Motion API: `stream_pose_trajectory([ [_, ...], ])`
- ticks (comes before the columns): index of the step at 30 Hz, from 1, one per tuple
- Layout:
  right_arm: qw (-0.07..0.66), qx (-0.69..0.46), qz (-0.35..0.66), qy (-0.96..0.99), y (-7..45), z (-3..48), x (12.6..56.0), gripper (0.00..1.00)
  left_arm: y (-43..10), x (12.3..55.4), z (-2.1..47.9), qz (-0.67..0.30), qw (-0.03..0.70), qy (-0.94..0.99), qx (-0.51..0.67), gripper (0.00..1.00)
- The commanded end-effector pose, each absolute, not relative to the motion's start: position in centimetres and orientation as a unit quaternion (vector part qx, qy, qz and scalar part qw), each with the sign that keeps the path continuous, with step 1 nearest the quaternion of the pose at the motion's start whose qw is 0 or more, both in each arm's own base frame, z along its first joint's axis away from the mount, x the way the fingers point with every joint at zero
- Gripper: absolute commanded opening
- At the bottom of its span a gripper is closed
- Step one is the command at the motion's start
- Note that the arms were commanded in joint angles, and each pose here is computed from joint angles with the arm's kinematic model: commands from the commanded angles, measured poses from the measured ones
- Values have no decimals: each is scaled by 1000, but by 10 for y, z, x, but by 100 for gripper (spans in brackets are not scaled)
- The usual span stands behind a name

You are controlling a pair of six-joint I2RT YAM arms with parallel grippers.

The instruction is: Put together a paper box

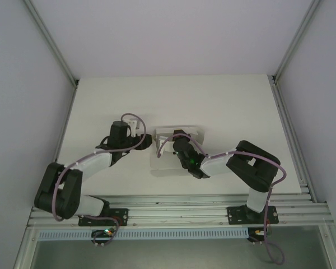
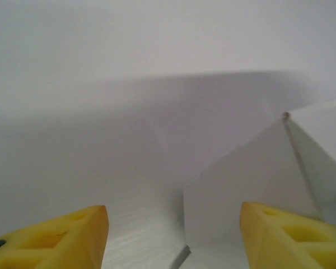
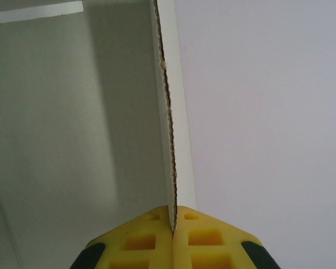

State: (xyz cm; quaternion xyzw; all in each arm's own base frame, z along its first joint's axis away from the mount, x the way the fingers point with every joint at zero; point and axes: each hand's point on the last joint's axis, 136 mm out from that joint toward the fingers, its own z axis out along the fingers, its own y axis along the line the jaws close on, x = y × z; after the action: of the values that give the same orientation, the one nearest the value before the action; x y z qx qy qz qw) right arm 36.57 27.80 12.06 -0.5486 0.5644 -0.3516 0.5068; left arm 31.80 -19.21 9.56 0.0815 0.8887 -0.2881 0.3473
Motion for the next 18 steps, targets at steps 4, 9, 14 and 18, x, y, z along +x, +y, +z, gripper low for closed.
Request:
stream_pose_trajectory([
  [4, 525, -522, -342, 579, 280, 135, 368, 0, -193, 306, 85, -286, 348, 885, 117, 56],
  [9, 516, -528, -342, 581, 279, 132, 367, 0, -209, 303, 83, -322, 346, 867, 156, 46],
  [14, 514, -526, -341, 585, 278, 132, 367, 0, -241, 294, 81, -344, 339, 850, 211, 44],
  [18, 510, -526, -339, 590, 276, 132, 366, 0, -246, 302, 79, -338, 352, 847, 211, 44],
])
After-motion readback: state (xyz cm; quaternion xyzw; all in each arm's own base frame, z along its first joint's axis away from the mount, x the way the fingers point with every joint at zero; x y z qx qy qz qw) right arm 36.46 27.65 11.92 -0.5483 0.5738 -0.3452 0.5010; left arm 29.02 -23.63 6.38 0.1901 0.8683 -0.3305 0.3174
